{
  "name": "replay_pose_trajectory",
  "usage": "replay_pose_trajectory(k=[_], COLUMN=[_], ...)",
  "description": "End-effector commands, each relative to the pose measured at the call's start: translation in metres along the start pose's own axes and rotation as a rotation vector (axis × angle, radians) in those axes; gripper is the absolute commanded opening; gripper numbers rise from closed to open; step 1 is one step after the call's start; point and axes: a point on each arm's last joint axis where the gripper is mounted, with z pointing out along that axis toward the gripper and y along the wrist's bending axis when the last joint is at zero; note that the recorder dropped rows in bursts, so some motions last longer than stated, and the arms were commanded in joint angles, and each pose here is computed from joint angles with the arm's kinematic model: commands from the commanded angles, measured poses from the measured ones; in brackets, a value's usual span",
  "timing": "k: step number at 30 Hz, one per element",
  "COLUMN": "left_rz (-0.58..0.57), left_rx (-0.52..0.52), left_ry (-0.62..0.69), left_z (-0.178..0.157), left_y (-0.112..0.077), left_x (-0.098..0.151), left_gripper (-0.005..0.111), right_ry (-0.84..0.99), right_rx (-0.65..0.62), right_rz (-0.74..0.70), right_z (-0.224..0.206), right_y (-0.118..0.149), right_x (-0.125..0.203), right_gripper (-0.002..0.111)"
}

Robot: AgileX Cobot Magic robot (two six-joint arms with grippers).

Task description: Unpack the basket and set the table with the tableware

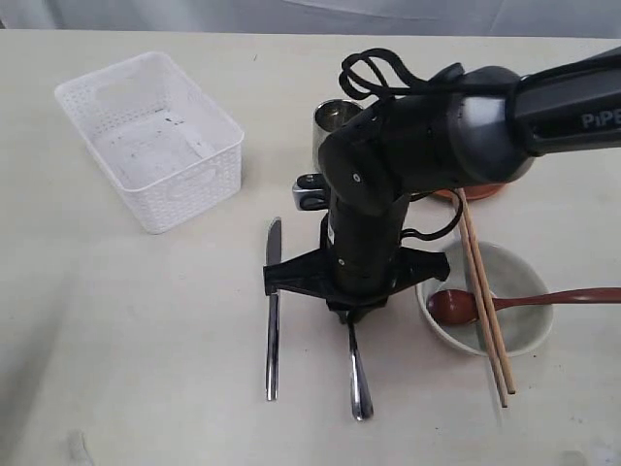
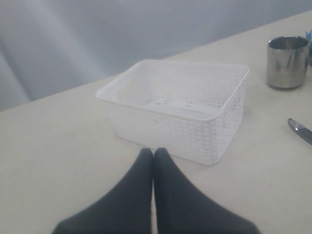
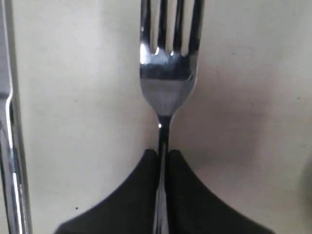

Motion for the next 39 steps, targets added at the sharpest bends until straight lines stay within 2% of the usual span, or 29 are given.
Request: replay_pose_trajectory(k=[1,4,15,17,22,24,30,34,37,39], left_rz=[-0.008,-0.008,-0.008,-0.008,-0.008,-0.008,-0.008,-0.008,-0.008,-0.008], left_rx=[0.007,0.007,0.007,0.007,0.007,0.007,0.007,0.007,0.007,0.007], left_ry=[-0.002,-0.002,-0.002,-0.002,-0.002,-0.002,-0.002,-0.002,-0.002,-0.002], left_z=[0.000,0.000,0.000,0.000,0.000,0.000,0.000,0.000,0.000,0.000], left_y=[-0.001,-0.001,-0.001,-0.001,-0.001,-0.001,-0.001,-0.001,-0.001,-0.001], left_x=[0.000,0.000,0.000,0.000,0.000,0.000,0.000,0.000,0.000,0.000], left_gripper=[0.000,0.000,0.000,0.000,0.000,0.000,0.000,0.000,0.000,0.000], right_ry=[-0.059,-0.092,-0.089,-0.083,-0.070,-0.054,-0.126,-0.170,-0.097,-0.038], right_rx=[-0.045,-0.087,-0.092,-0.100,-0.094,-0.080,-0.132,-0.187,-0.135,-0.082], right_rz=[-0.005,0.009,0.031,0.035,0.038,0.036,0.022,-0.040,-0.106,-0.122], right_z=[-0.001,-0.001,-0.001,-0.001,-0.003,-0.006,-0.043,-0.064,-0.052,-0.036], right_y=[0.003,0.007,0.007,0.007,0.006,0.005,0.009,0.033,0.051,0.055], right_x=[-0.004,-0.007,-0.008,-0.007,-0.006,-0.004,-0.009,-0.005,0.008,0.013], right_gripper=[0.000,0.000,0.001,0.010,0.049,0.056,0.056,0.056,0.054,0.052])
